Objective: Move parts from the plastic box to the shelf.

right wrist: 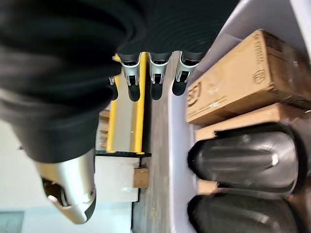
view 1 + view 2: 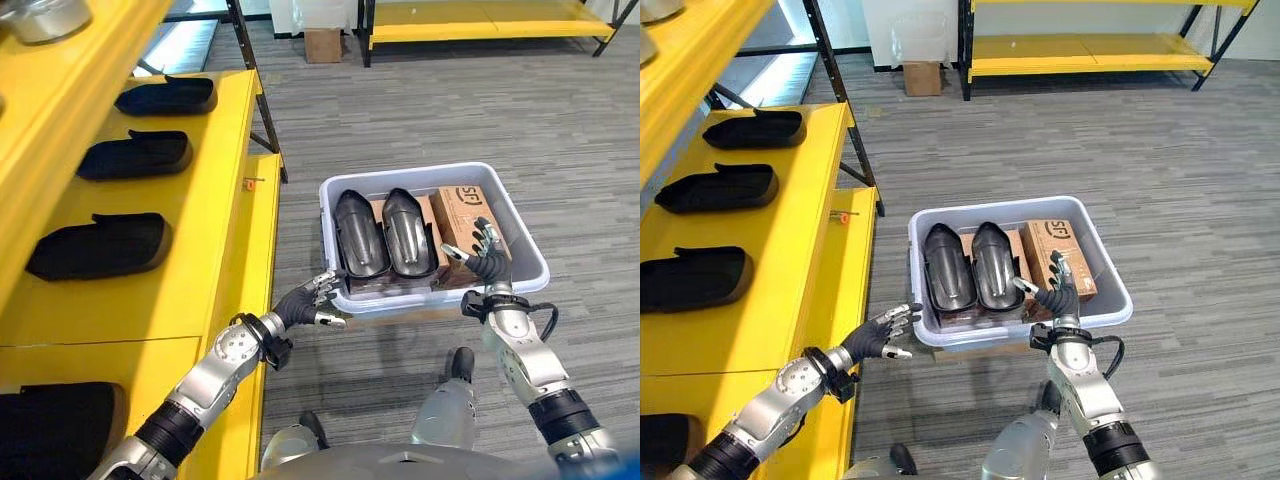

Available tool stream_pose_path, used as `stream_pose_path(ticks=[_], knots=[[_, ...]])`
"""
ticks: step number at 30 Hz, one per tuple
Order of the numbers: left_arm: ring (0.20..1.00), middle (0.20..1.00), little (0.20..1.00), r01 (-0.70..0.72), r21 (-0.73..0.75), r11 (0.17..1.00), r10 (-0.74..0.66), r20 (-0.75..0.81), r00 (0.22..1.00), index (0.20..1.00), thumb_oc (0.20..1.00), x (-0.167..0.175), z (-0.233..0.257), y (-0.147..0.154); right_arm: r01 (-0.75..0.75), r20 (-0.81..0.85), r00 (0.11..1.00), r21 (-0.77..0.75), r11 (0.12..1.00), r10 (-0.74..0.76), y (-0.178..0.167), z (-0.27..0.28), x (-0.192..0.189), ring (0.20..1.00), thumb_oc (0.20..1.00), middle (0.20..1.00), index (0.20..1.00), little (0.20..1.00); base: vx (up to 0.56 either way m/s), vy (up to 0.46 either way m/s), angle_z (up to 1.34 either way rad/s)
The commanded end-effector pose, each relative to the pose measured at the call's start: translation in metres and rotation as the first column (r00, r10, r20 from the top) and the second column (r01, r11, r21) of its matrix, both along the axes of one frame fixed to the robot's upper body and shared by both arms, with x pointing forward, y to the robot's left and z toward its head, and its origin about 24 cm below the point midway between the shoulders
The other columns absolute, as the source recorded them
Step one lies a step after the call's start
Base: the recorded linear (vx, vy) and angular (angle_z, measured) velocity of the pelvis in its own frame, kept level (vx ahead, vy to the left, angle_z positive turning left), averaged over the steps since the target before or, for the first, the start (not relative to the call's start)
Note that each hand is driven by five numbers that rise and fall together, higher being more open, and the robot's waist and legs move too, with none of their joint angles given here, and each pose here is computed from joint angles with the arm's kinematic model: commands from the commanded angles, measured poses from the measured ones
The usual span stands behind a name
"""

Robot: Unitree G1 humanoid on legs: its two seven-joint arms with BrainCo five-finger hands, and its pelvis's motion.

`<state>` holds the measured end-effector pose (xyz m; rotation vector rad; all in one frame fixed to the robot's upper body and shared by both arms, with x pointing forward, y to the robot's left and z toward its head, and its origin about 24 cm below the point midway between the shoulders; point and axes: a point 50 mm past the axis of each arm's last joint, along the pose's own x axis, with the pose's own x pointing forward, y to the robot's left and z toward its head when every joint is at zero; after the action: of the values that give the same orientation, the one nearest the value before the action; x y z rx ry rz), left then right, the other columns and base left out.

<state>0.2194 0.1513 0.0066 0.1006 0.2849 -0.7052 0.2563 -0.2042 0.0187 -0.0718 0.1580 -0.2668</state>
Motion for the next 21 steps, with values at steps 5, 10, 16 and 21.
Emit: stream_pose_path(ticks=[5, 10, 16, 21], knots=[[1.000, 1.000, 1.000, 0.044, -0.044, 0.998, -0.039, 0.105, 0.994, 1.000, 1.000, -0.004, 0.024, -0.002, 0.086, 0.192, 0.980, -0.149, 0.985, -0.056, -0.026, 0.048, 0.017, 1.000, 1.000, 1.000, 1.000, 1.000, 0.17, -0.347, 0.01], [1.000, 1.000, 1.000, -0.008, -0.086, 0.996, 0.016, 0.090, 0.996, 1.000, 1.000, -0.007, 0.024, 0.001, 0.136, 0.203, 0.974, -0.183, 0.974, -0.098, -0.043, 0.055, 0.022, 1.000, 1.000, 1.000, 1.000, 1.000, 0.12, -0.225, -0.20], [1.000, 1.000, 1.000, -0.100, -0.141, 0.985, 0.120, 0.140, 0.983, 1.000, 1.000, 0.006, 0.031, -0.004, 0.156, 0.232, 0.967, -0.197, 0.968, -0.108, -0.060, 0.070, 0.028, 1.000, 1.000, 1.000, 1.000, 1.000, 0.03, -0.213, -0.19], [1.000, 1.000, 1.000, -0.187, -0.182, 0.965, 0.221, 0.189, 0.957, 1.000, 1.000, 0.015, 0.038, -0.003, 0.130, 0.205, 0.974, -0.177, 0.976, -0.092, -0.059, 0.062, 0.021, 1.000, 1.000, 1.000, 1.000, 1.000, 0.05, -0.141, -0.04]])
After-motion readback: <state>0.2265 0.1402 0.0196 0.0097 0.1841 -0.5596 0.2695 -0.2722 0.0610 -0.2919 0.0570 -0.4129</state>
